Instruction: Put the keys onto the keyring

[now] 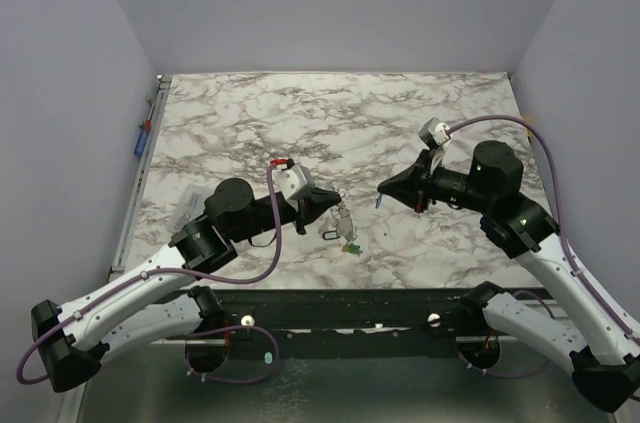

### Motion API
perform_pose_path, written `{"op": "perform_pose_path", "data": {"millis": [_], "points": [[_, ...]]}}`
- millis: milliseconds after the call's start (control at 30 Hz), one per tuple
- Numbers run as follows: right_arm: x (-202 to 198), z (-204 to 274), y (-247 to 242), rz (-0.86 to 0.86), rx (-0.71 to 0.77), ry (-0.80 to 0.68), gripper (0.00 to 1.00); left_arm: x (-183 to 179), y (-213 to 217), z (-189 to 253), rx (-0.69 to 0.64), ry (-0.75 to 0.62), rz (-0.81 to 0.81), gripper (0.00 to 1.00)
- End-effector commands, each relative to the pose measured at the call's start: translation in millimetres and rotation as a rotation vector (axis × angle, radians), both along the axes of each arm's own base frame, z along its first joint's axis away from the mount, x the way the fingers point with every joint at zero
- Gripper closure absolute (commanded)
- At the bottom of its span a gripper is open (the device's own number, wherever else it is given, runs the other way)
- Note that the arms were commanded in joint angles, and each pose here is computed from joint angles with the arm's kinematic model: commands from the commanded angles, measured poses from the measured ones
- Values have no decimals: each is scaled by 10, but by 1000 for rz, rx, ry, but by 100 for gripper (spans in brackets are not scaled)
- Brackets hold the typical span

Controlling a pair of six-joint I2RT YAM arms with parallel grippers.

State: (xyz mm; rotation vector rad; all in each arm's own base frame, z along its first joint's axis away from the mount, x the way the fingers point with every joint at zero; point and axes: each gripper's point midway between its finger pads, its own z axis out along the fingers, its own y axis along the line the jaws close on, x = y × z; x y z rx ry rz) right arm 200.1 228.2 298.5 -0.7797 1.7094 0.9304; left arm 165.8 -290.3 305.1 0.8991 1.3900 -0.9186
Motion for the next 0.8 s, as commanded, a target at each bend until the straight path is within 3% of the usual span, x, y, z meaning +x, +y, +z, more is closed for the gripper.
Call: {"op": "perform_pose_path", "data": {"millis": [0,767], "points": [[-229,204,74,143,23,-45,99,-92,-48,293,-64,-25,-60,100],[-397,460,112,266,26,-132,99,-19,-367,394,-111,54,-119,100]]}}
